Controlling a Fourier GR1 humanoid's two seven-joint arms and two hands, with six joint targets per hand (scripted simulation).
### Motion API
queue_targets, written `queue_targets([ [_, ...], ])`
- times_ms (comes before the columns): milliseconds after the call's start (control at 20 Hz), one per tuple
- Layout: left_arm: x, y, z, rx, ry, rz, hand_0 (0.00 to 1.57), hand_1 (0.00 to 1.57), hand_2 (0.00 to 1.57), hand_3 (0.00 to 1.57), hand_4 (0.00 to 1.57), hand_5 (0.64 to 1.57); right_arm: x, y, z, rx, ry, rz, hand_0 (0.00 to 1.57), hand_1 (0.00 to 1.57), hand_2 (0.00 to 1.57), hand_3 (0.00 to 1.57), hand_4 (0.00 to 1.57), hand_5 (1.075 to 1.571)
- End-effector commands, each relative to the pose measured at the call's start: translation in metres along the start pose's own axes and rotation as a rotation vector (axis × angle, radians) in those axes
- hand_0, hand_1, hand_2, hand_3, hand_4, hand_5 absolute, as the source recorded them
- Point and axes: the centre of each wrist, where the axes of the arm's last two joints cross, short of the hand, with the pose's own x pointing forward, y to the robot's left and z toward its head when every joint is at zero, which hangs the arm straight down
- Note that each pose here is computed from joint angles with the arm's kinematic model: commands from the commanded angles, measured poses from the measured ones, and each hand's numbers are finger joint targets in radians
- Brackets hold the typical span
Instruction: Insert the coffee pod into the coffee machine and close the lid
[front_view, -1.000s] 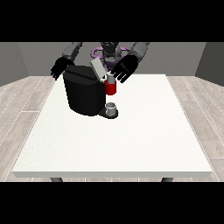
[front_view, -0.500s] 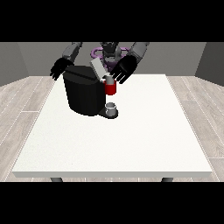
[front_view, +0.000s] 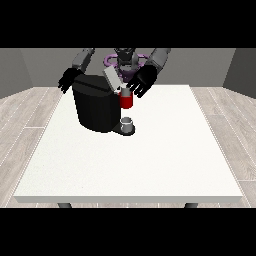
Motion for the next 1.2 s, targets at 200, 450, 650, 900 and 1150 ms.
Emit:
queue_targets([
  [200,0.004,-0.009,-0.001,-0.047,-0.008,-0.041,1.13,1.13,1.17,1.0,0.46,1.571,0.005,-0.016,-0.012,-0.037,0.029,0.008,0.0,0.0,0.0,0.0,0.36,1.571],
  [450,-0.014,0.0,0.005,-0.028,0.006,-0.052,1.07,1.07,1.12,0.95,0.38,1.571,0.006,-0.01,-0.002,-0.004,0.023,-0.012,0.0,0.0,0.0,0.0,0.4,1.571],
  [650,-0.001,-0.011,0.0,-0.048,-0.006,-0.065,1.07,1.07,1.12,0.97,0.36,1.571,-0.001,0.005,0.0,-0.031,0.026,0.02,0.0,0.0,0.0,0.0,0.43,1.571],
  [900,0.005,-0.023,0.0,-0.096,-0.081,-0.121,0.57,0.57,0.81,0.64,0.24,1.571,-0.004,-0.013,-0.005,-0.031,-0.007,0.0,0.0,0.0,0.0,0.0,0.42,1.571],
  [1150,0.002,-0.032,0.002,-0.177,-0.041,-0.141,0.0,0.0,0.0,0.0,0.0,1.571,-0.017,-0.018,0.002,-0.073,0.065,0.001,0.0,0.0,0.0,0.0,0.41,1.571],
])
